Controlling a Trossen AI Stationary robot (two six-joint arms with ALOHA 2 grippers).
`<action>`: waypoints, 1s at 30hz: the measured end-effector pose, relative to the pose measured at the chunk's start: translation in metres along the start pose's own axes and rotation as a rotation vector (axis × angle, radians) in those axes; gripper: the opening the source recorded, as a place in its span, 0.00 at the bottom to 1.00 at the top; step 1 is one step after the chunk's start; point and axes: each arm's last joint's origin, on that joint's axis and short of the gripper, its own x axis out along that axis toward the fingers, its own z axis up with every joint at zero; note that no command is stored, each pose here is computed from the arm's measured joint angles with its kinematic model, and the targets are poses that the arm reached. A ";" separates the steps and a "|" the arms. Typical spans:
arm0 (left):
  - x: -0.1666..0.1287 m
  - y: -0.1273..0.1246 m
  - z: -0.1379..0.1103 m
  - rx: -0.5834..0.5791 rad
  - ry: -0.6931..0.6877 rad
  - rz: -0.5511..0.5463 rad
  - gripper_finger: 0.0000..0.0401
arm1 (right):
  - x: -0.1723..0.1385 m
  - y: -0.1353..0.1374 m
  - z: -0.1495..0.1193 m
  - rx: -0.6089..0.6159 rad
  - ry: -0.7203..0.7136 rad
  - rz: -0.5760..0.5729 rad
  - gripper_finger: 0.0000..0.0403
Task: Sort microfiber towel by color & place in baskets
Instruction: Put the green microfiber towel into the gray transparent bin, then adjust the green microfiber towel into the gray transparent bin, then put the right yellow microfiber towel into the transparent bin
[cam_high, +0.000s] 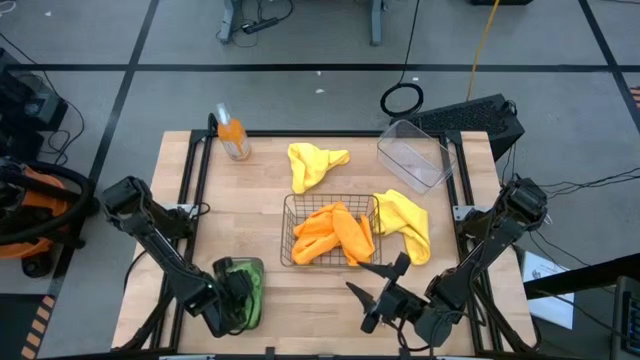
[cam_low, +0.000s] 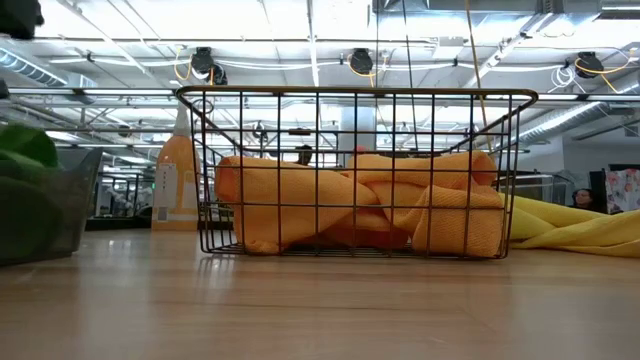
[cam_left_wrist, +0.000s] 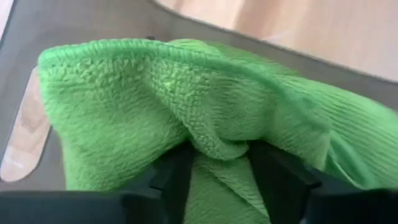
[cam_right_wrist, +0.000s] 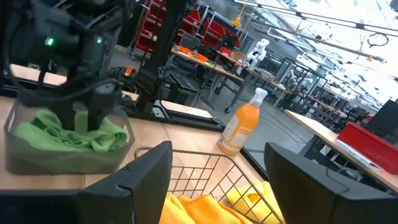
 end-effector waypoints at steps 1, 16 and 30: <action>-0.005 0.000 0.001 -0.003 0.005 -0.021 0.46 | -0.001 0.000 0.000 -0.006 -0.001 0.001 0.61; -0.062 0.018 0.009 -0.012 0.095 -0.281 0.59 | -0.002 0.001 0.000 -0.041 0.000 0.005 0.61; -0.067 0.017 0.018 0.039 -0.148 -0.251 0.59 | -0.016 0.006 -0.011 -0.161 0.015 0.044 0.61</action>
